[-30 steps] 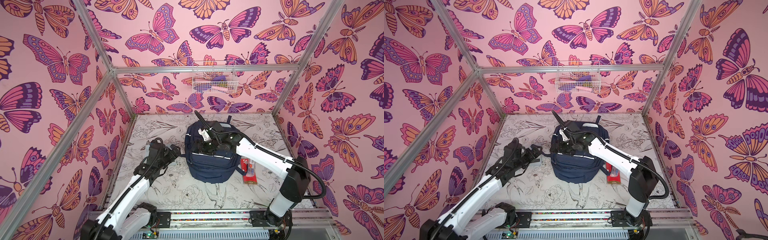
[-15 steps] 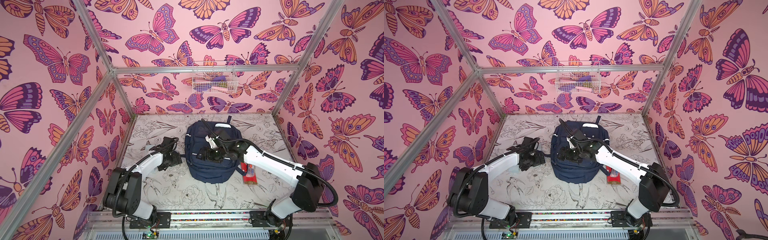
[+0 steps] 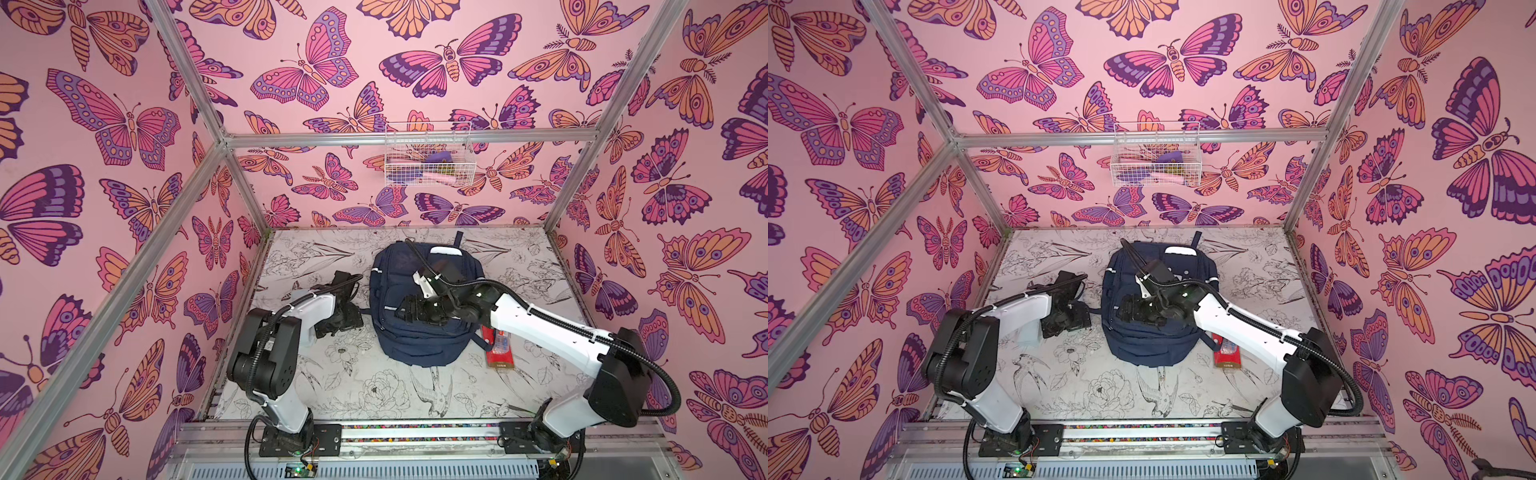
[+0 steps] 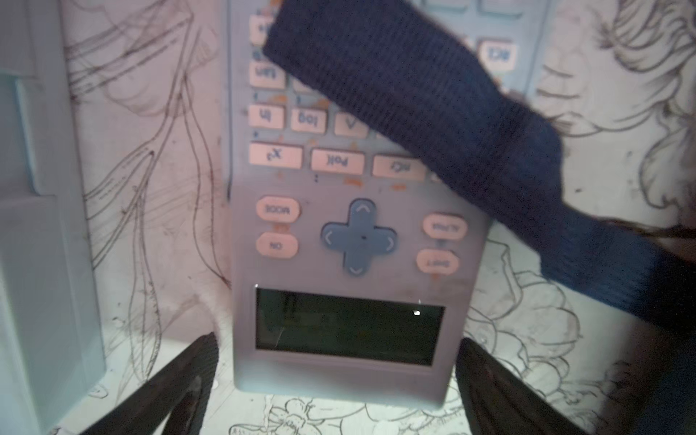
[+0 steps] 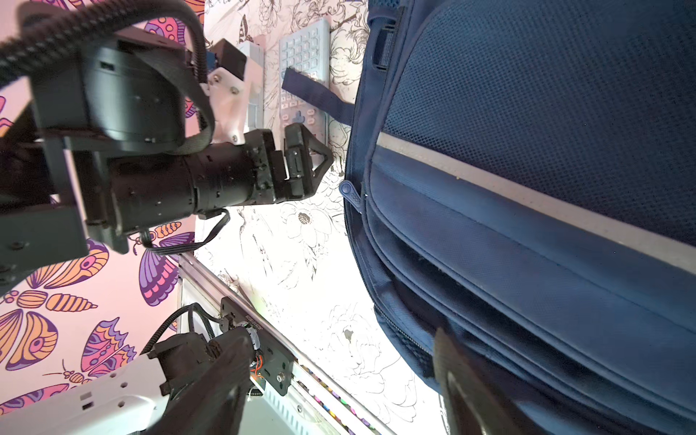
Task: Pack books, pencil case, and school supplies into a backpack
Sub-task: Pick up the calculator from the middle-left of the table.
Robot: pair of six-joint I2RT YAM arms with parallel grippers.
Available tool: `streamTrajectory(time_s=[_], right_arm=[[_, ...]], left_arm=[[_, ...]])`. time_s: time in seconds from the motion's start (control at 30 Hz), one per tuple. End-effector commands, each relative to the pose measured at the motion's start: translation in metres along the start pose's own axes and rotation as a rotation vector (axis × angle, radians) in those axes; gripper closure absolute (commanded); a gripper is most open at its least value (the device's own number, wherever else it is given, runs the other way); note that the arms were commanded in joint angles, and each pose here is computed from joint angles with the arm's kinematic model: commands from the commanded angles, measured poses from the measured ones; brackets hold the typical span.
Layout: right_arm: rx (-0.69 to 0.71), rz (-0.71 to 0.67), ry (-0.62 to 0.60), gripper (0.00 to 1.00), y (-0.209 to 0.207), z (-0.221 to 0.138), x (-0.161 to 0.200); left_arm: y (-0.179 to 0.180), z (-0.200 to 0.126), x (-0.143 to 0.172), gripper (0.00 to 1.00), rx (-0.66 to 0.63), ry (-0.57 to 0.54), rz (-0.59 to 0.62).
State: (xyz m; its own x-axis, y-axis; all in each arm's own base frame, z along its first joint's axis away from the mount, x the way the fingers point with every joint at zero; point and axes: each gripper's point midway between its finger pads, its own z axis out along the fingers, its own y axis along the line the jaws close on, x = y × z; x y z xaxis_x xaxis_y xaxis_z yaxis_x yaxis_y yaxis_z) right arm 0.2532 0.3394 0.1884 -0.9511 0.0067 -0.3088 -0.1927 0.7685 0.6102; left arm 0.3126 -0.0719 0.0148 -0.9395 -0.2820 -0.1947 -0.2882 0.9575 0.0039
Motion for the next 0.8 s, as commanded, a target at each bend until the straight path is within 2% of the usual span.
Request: streamTrajectory(time_s=[0.0, 0.17, 0.43, 0.67, 0.77], right_arm=[[0.011, 0.0, -0.021, 0.22, -0.001, -0.009, 0.0], [0.016, 0.0, -0.029, 0.26, -0.003, -0.013, 0.001], [0.016, -0.004, -0.039, 0.29, -0.001, -0.018, -0.001], [0.0, -0.023, -0.042, 0.29, 0.011, -0.023, -0.008], [-0.013, -0.026, -0.048, 0.3, 0.018, -0.025, -0.013]], left_arm=[[0.008, 0.012, 0.002, 0.05, -0.052, 0.038, -0.017], [0.004, 0.022, 0.005, 0.19, -0.049, 0.071, -0.024], [0.006, 0.009, 0.008, 0.38, -0.024, 0.047, -0.059], [0.011, -0.06, -0.005, 0.59, 0.084, -0.139, -0.094], [0.012, -0.09, -0.007, 0.62, 0.133, -0.21, -0.094]])
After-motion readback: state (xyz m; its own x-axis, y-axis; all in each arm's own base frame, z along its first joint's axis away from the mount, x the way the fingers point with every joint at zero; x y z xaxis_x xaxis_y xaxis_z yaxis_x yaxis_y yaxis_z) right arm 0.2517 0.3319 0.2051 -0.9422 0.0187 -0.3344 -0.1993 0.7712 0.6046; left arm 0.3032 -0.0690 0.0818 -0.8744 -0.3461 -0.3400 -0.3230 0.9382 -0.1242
